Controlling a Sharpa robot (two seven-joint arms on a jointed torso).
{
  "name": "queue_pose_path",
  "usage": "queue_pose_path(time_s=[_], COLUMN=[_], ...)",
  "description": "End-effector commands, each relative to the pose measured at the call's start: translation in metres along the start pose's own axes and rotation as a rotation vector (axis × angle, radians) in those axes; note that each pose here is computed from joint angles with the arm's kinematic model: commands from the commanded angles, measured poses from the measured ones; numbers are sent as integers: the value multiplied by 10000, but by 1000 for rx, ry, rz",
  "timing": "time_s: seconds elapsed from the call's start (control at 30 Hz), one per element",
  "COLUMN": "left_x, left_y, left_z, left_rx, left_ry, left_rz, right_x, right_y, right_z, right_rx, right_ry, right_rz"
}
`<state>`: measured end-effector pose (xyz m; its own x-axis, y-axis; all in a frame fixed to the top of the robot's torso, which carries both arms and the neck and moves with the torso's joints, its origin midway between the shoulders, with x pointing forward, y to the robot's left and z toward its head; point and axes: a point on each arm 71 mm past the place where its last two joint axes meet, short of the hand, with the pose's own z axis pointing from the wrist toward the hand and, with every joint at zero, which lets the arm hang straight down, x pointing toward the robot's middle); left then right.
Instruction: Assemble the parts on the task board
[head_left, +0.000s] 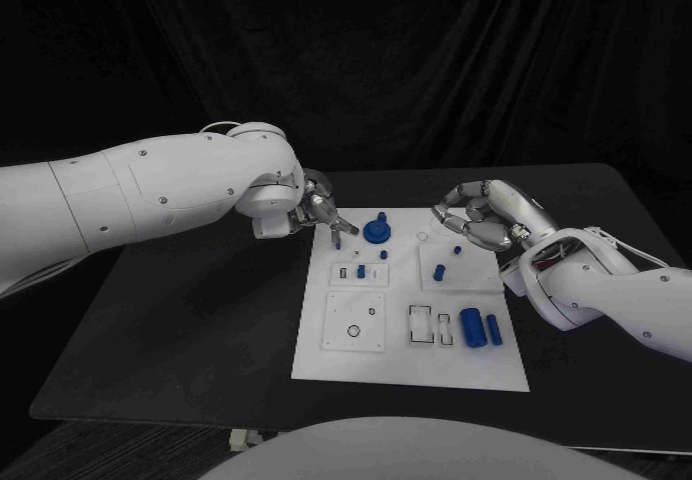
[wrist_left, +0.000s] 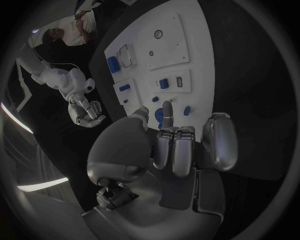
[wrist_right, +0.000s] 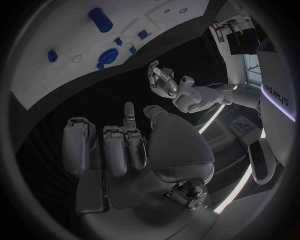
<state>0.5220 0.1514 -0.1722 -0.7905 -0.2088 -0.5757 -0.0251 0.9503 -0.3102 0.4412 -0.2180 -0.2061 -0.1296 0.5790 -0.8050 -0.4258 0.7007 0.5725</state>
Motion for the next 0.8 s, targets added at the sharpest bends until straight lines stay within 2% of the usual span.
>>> queue_pose_path(time_s=[0.03, 0.23, 0.37, 0.47, 0.63, 0.8], left_x=[-54, -226, -275, -272, -209, -166], left_y=[0, 104, 132, 138, 161, 208], left_z=[24, 125, 196, 258, 378, 445], left_rx=[15, -41, -62, -73, -91, -101], left_ry=[52, 34, 26, 31, 44, 43], left_rz=[30, 7, -5, -8, -17, -31], right_x=[20, 39, 58, 68, 77, 73], right_y=[1, 5, -2, -1, 3, -3], right_z=[-4, -8, -19, -23, -27, -34], right_rx=[3, -5, -5, -6, -7, -4], right_ry=[16, 24, 30, 33, 37, 38], right_rz=[-3, -1, 1, 3, 4, 4])
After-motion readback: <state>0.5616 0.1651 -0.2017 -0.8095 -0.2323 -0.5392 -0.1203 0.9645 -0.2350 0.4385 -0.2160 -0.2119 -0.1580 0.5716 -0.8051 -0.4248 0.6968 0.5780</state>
